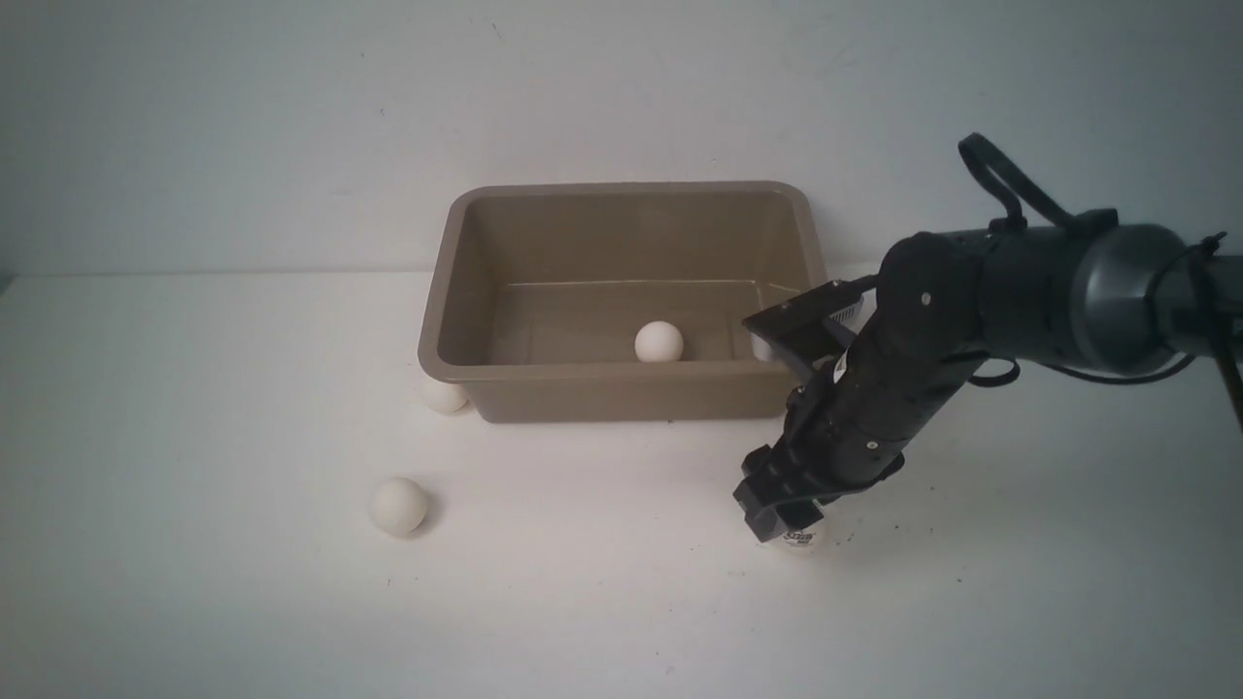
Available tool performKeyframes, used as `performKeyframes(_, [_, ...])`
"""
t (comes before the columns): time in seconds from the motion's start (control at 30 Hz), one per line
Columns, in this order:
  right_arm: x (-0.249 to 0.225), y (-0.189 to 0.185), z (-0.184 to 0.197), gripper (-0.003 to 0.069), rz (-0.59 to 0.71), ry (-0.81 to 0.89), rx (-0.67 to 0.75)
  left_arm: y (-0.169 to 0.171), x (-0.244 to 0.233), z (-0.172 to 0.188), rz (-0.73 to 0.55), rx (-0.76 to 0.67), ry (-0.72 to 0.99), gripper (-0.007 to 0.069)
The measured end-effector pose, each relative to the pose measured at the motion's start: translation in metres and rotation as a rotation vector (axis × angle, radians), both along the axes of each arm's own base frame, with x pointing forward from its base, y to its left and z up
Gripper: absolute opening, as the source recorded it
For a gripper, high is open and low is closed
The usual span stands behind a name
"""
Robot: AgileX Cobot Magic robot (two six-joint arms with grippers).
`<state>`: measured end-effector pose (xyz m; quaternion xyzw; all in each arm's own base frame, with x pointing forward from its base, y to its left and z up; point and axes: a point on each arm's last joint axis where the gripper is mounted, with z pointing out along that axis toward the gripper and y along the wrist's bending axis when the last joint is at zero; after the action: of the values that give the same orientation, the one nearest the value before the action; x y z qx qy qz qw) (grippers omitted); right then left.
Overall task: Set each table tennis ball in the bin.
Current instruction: Use the right arm to clamp the table tennis ball closest to it
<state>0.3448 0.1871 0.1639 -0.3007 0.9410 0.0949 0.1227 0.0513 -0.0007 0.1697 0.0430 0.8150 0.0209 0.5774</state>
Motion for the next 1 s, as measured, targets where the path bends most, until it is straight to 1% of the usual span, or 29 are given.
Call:
performKeyframes(0.2, [-0.0002,-0.0008,-0.0015,0.0454,-0.005,0.008,-0.011,0.0000,0.0000,0.0000,0.000,0.000,0.000,0.0492])
performKeyframes(0.53, [-0.0009,-0.0027,-0.0019,0.0362,0.011,0.013,-0.035,0.0000,0.0000,0.0000,0.000,0.000,0.000,0.0492])
performKeyframes(1.0, [-0.0003,-0.0021,-0.0036,0.0349,0.023,0.030,-0.044,0.0000,0.0000,0.0000,0.000,0.000,0.000,0.0492])
